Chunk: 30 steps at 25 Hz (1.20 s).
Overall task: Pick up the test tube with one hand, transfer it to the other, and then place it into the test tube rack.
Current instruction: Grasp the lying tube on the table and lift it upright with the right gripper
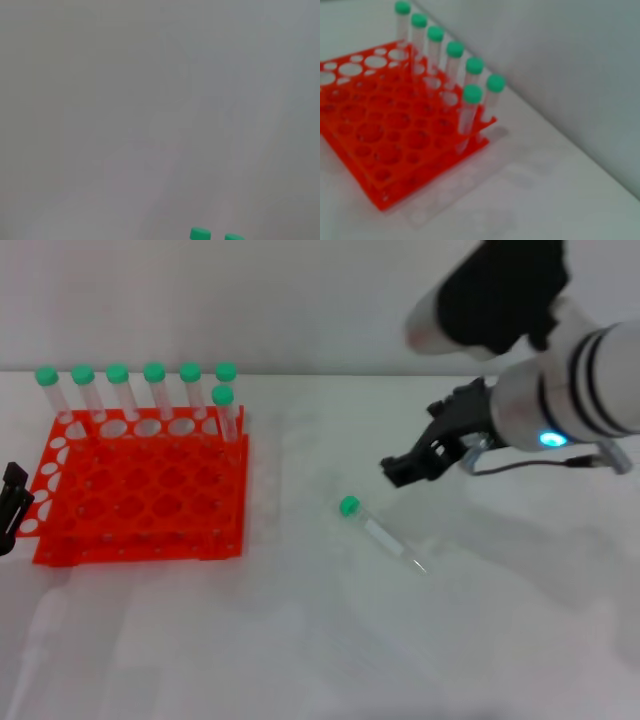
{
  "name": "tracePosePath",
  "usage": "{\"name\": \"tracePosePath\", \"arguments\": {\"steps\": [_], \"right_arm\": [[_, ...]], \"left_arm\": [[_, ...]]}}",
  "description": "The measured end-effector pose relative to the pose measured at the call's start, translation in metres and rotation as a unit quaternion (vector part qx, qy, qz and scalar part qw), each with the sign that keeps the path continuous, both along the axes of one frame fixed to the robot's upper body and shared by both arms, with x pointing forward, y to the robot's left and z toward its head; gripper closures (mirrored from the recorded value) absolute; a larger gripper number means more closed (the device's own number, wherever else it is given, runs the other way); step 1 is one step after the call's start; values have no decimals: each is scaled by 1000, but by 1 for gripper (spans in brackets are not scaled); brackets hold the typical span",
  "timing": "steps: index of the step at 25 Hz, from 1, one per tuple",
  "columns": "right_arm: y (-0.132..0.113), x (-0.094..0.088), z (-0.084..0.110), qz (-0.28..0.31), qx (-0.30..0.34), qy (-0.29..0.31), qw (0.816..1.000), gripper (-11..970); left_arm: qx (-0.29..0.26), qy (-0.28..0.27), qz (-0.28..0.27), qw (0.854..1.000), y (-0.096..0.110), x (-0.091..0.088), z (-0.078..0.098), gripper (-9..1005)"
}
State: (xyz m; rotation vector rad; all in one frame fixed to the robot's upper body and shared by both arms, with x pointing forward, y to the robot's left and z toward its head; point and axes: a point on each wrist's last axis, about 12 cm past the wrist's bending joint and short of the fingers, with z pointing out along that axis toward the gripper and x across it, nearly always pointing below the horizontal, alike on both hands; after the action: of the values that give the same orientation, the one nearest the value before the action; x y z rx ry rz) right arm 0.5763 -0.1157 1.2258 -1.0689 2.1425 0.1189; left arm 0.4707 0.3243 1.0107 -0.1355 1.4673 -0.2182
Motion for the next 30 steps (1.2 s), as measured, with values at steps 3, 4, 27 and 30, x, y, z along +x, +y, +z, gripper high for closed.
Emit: {"name": "tracePosePath", "arguments": {"steps": [3,4,27,30], "right_arm": [[7,4,-10,-9,-21,15,1000,166],[10,8,-16,-16,-32,24,999,167],[53,29,-55,-24,-69,146,987,183],[53,32,-60,-31,-74,154,985,185]], "left_arm": [[-4,1,0,1000,0,-1,0,105],[-7,1,1,1000,1,-2,0,105],[-20,0,42,999,15,-18,-4,106],[-20,0,42,999,15,-18,-4,106]]}}
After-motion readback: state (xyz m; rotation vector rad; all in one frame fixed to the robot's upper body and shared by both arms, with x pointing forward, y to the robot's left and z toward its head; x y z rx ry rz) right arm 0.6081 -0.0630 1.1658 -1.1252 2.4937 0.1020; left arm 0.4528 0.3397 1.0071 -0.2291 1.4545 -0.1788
